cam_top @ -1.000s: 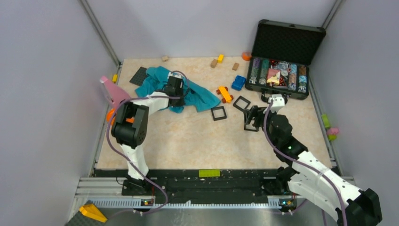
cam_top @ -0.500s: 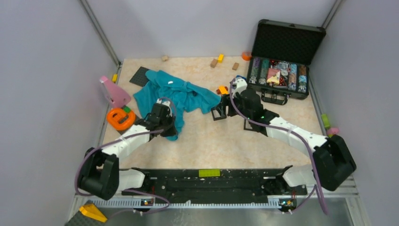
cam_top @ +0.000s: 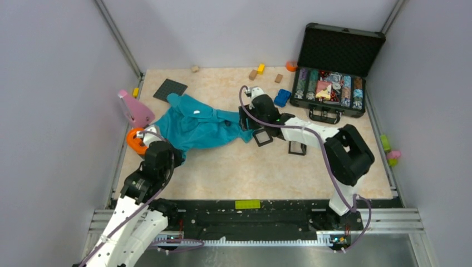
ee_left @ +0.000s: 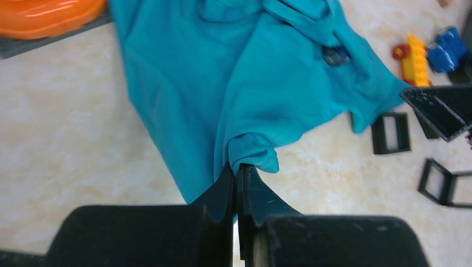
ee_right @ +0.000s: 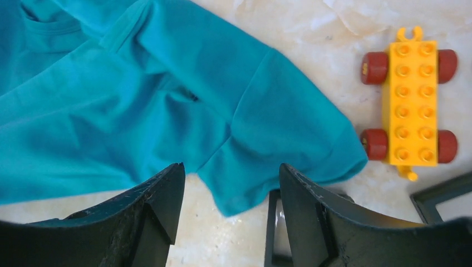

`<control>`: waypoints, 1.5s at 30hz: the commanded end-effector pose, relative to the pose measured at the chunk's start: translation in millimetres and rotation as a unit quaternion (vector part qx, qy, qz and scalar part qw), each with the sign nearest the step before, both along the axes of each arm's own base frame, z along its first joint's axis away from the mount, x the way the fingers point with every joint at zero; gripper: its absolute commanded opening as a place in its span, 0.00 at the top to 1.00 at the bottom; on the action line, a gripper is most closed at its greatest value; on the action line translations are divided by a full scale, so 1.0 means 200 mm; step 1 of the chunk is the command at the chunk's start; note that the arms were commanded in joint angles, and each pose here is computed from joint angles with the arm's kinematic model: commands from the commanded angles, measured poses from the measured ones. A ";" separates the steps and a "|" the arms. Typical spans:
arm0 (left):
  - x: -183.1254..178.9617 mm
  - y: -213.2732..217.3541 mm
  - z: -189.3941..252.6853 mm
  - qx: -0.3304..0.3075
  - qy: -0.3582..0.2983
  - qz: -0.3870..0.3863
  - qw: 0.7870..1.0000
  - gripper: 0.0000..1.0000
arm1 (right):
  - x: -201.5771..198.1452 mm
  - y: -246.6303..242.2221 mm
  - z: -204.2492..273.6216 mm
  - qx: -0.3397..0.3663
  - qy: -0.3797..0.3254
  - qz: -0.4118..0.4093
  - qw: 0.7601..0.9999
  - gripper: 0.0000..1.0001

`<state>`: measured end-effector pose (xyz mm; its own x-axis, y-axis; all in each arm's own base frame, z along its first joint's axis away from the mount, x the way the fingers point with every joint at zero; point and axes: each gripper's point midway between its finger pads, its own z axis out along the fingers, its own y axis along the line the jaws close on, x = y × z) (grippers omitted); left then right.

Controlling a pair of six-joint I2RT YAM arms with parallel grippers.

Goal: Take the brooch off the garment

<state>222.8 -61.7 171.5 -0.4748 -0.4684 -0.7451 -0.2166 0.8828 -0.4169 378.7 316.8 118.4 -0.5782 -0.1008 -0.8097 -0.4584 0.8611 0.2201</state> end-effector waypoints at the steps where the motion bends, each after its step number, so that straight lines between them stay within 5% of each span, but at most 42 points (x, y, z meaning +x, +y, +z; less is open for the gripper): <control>1: -0.09 0.26 0.05 0.018 -0.001 0.147 0.989 1.00 | 0.06 0.11 -0.01 -0.030 -0.012 0.018 0.999 0.37; 5: -0.08 0.22 0.15 0.019 -0.046 0.100 0.994 0.95 | 0.05 0.21 -0.02 -0.019 -0.006 0.070 0.997 0.46; 6: -0.08 0.18 0.17 0.017 -0.055 0.072 0.996 0.82 | 0.04 0.24 -0.02 -0.014 -0.004 0.086 0.996 0.47; 8: -0.07 0.10 0.20 0.010 -0.064 0.024 0.998 0.41 | 0.01 0.29 -0.02 -0.002 -0.002 0.118 0.993 0.46; 10: -0.06 0.05 0.24 0.012 -0.073 -0.011 0.997 0.22 | -0.01 0.33 -0.02 0.005 -0.001 0.146 0.989 0.45; 17: 0.08 -0.14 0.22 0.028 -0.038 -0.108 0.993 0.20 | -0.03 0.44 -0.03 0.002 -0.005 0.183 0.983 0.40; 26: 0.28 -0.37 -0.16 -0.007 0.046 -0.167 0.985 0.29 | 0.10 0.57 -0.10 -0.014 -0.017 0.177 0.984 0.44; 31: 0.31 -0.38 -0.35 0.009 0.110 -0.172 0.979 0.26 | 0.15 0.62 -0.14 -0.016 -0.011 0.180 0.984 0.48; 42: 0.25 -0.28 -0.71 0.032 0.223 -0.121 0.967 0.27 | 0.27 0.66 -0.08 -0.008 -0.038 0.147 0.988 0.99; 45: 0.20 -0.24 -0.77 0.046 0.242 -0.105 0.963 0.27 | 0.37 0.59 0.01 0.017 -0.047 0.095 0.994 1.00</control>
